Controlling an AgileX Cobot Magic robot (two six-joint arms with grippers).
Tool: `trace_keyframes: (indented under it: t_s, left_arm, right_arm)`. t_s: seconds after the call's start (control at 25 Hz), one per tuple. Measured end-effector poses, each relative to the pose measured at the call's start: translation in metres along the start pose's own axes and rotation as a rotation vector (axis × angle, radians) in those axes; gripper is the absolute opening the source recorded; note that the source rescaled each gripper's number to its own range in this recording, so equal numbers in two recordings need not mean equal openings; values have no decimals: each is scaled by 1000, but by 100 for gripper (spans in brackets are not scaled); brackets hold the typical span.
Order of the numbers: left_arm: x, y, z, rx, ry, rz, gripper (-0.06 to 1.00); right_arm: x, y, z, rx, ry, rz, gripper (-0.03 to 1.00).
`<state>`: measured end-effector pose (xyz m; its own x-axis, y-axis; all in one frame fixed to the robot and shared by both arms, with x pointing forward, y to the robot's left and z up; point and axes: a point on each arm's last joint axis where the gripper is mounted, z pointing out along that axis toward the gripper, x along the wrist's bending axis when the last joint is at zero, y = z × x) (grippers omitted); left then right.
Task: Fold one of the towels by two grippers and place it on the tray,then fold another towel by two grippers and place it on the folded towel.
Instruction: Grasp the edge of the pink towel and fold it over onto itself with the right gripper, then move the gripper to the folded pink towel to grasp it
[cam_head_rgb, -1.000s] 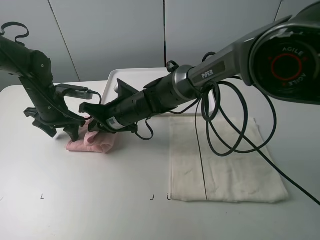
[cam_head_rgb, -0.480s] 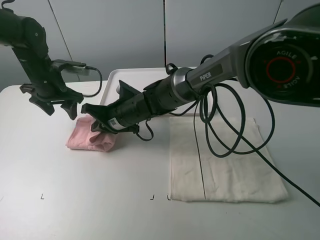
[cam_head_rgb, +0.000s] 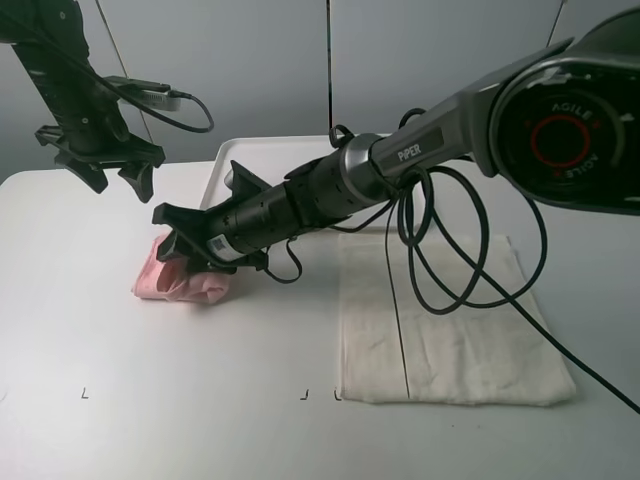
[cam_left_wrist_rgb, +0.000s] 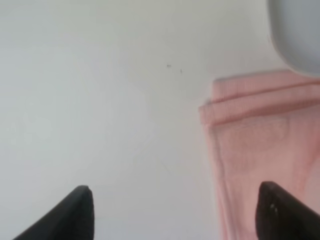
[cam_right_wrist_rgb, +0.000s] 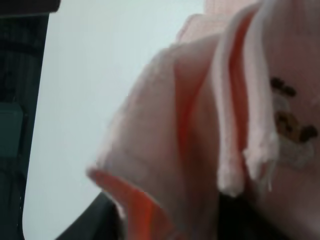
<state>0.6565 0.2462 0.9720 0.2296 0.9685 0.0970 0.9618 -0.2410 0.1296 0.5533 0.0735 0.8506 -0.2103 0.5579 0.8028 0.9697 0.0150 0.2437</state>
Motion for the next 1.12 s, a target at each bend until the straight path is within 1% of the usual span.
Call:
trace_keyframes:
  t_s: [0.16,0.2,0.24,0.32,0.36,0.4,0.48,0.56,0.68,0.76,0.84,0.88,1.0,1.12]
  left_arm:
    - [0,0,-1,7,0,6,85]
    - [0,0,-1,7,0,12,85]
    - [0,0,-1,7,0,16,85]
    - [0,0,-2,5,0,24,85]
    - [1,0,-2,5,-1,24,85]
    - [1,0,-2,3,-7,22,85]
    - [5,0,-1,3,-13,10,85]
    - [9,-1,-1,4,-15,-3,85]
    - [14,-2,0,4,-29,-26,85]
    - [19,-2,0,5,-32,-41,85]
    - [21,-3,0,9,-34,-44,85]
    - [21,-3,0,11,-34,-45,85]
    - [21,-4,0,15,-34,-44,85]
    - [21,-4,0,15,-34,-41,85]
  right_arm:
    - [17,0,7,-7,28,-34,52]
    - [21,0,8,-7,37,-41,53]
    - [24,-1,8,-1,48,-50,56]
    - [26,-2,8,13,68,-70,68]
    - [27,-4,9,23,64,-93,74]
    - [27,-4,8,36,55,-123,80]
    - [31,-5,4,60,35,-180,85]
    - [38,-3,-4,72,3,-249,86]
    - [52,2,-19,64,-54,-327,87]
    - [59,4,-28,65,-88,-351,87]
    - [58,8,-34,74,-128,-357,87]
    - [55,10,-38,81,-143,-329,87]
    - [38,24,-50,95,-200,-258,87]
    - [19,41,-63,77,-232,-169,87]
